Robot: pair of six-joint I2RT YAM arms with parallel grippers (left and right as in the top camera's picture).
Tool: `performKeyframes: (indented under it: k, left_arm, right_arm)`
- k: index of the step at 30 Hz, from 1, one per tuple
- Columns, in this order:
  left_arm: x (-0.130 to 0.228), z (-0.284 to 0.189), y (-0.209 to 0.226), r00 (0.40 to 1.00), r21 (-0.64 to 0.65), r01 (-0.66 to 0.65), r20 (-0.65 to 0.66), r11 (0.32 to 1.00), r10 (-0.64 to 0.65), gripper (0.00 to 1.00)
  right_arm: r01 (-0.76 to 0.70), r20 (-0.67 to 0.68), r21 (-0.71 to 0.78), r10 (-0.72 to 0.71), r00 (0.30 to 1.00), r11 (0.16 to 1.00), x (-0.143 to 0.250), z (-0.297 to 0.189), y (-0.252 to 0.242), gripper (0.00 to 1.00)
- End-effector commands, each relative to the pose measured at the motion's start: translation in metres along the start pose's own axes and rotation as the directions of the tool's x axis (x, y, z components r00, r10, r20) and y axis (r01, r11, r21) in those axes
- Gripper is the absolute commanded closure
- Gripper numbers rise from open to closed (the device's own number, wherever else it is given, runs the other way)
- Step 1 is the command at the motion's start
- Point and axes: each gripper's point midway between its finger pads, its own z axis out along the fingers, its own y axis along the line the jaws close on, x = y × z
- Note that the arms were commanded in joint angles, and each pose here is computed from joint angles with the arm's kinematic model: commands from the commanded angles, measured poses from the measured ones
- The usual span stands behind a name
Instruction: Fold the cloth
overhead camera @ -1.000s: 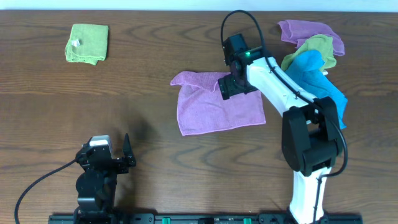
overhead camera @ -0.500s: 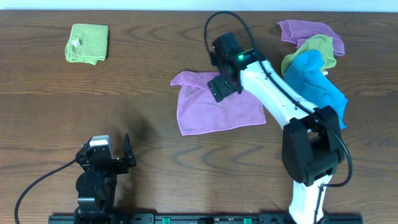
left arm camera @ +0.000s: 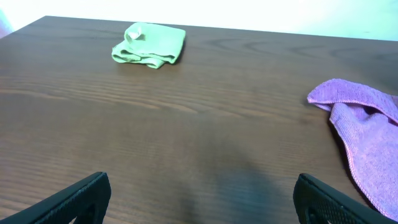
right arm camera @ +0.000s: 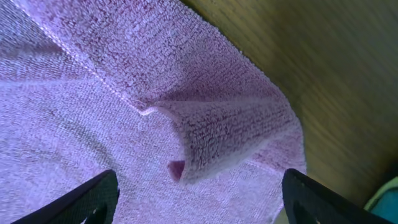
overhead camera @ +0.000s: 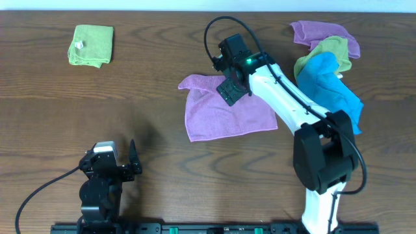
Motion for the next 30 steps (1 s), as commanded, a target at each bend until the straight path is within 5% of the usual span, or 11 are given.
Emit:
performKeyframes:
  k: [1, 6, 9, 14, 20, 24, 25, 27, 30]
  left_arm:
    - [0.01, 0.003, 0.001, 1.0, -0.006, -0.008, -0.021, 1.0, 0.008, 0.05]
    - [0.01, 0.003, 0.001, 1.0, -0.006, -0.008, -0.021, 1.0, 0.008, 0.05]
    - [0.01, 0.003, 0.001, 1.0, -0.006, -0.008, -0.021, 1.0, 0.008, 0.04]
    - [0.01, 0.003, 0.001, 1.0, -0.006, -0.008, -0.021, 1.0, 0.008, 0.05]
    - [0.01, 0.003, 0.001, 1.0, -0.006, -0.008, -0.021, 1.0, 0.008, 0.05]
    - [0.01, 0.003, 0.001, 1.0, -0.006, -0.008, -0.021, 1.0, 0.008, 0.05]
    - [0.01, 0.003, 0.001, 1.0, -0.006, -0.008, -0.021, 1.0, 0.008, 0.05]
    - [0.01, 0.003, 0.001, 1.0, -0.006, -0.008, -0.021, 1.0, 0.008, 0.05]
    - [0.01, 0.003, 0.001, 1.0, -0.006, -0.008, -0.021, 1.0, 0.008, 0.05]
  right_arm:
    - [0.037, -0.042, 0.01, -0.036, 0.998, 0.999, 0.008, 0.018, -0.002, 0.17]
    - [0.04, -0.053, 0.032, -0.039, 0.998, 0.999, 0.008, 0.027, -0.005, 0.21]
    - [0.029, -0.038, 0.069, -0.027, 0.999, 0.997, 0.005, 0.027, -0.017, 0.31]
    - [-0.01, -0.02, 0.085, 0.012, 1.0, 0.996, 0.004, 0.029, -0.034, 0.99]
    - [-0.095, 0.056, 0.127, 0.088, 0.995, 0.987, -0.005, 0.031, -0.069, 0.99]
    - [-0.441, 0.253, 0.258, 0.381, 0.889, 0.86, -0.018, 0.022, -0.142, 0.99]
    - [-0.523, 0.304, 0.257, 0.446, 0.842, 0.813, -0.019, 0.019, -0.157, 0.86]
    - [-0.652, 0.396, 0.187, 0.551, 0.734, 0.735, -0.025, 0.016, -0.18, 0.01]
    - [-0.667, 0.407, 0.149, 0.57, 0.714, 0.73, -0.025, 0.016, -0.188, 0.01]
